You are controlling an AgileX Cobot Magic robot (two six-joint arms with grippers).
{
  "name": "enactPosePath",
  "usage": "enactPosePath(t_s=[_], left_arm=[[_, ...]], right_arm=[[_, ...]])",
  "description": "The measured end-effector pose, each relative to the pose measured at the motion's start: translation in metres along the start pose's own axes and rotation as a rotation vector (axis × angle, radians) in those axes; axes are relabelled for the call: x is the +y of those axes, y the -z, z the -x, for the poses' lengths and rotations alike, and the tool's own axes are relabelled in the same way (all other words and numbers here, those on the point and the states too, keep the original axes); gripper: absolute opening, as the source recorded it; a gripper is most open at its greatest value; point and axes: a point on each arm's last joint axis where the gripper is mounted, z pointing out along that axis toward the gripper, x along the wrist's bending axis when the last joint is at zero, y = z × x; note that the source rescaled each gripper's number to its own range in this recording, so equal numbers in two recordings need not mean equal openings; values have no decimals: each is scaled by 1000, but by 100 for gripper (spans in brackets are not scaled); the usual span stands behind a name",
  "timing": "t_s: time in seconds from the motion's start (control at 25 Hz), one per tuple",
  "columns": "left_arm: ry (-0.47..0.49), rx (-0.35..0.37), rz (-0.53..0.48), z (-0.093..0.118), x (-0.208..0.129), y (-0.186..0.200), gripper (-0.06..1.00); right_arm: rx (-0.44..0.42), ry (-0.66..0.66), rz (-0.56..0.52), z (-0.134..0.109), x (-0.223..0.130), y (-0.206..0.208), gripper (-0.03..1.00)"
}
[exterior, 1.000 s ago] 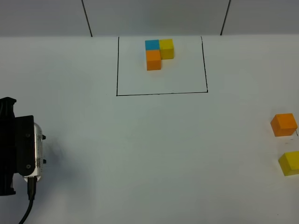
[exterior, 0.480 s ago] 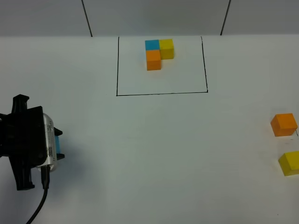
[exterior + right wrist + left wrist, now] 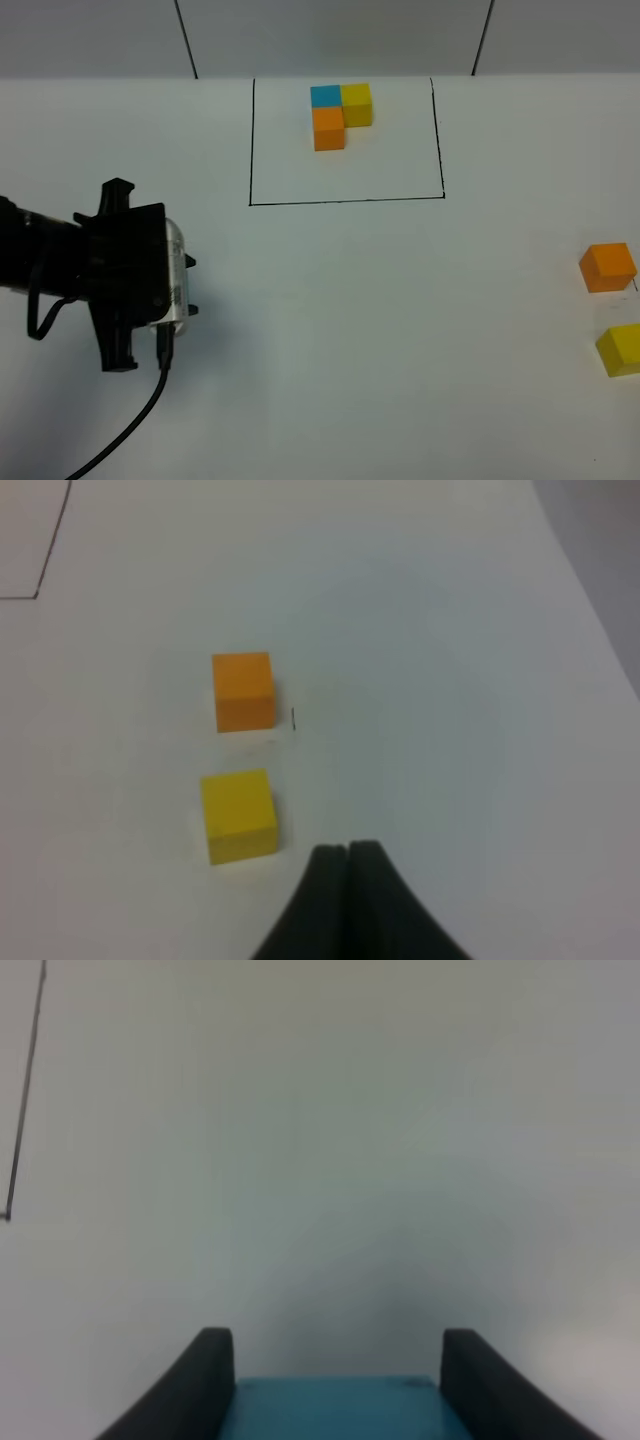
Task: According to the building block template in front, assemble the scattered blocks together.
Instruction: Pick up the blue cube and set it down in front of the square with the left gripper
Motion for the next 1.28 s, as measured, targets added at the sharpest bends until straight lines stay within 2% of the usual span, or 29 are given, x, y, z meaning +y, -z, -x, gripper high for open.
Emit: enactPosePath(t_s=[0.4,0.72,1.04,1.28], left_arm=[[-48,-59,21,-31,30,-41,54],[-54,-112,21,-53,35,-76,54],[-46,-141,15,-64,33,-103,54],[-32,-132,9,-67,33,-117,54]], right_arm=[[0,0,0,0,0,0,0],[0,0,0,0,0,0,0],[0,0,0,0,0,0,0],[0,0,0,0,0,0,0]])
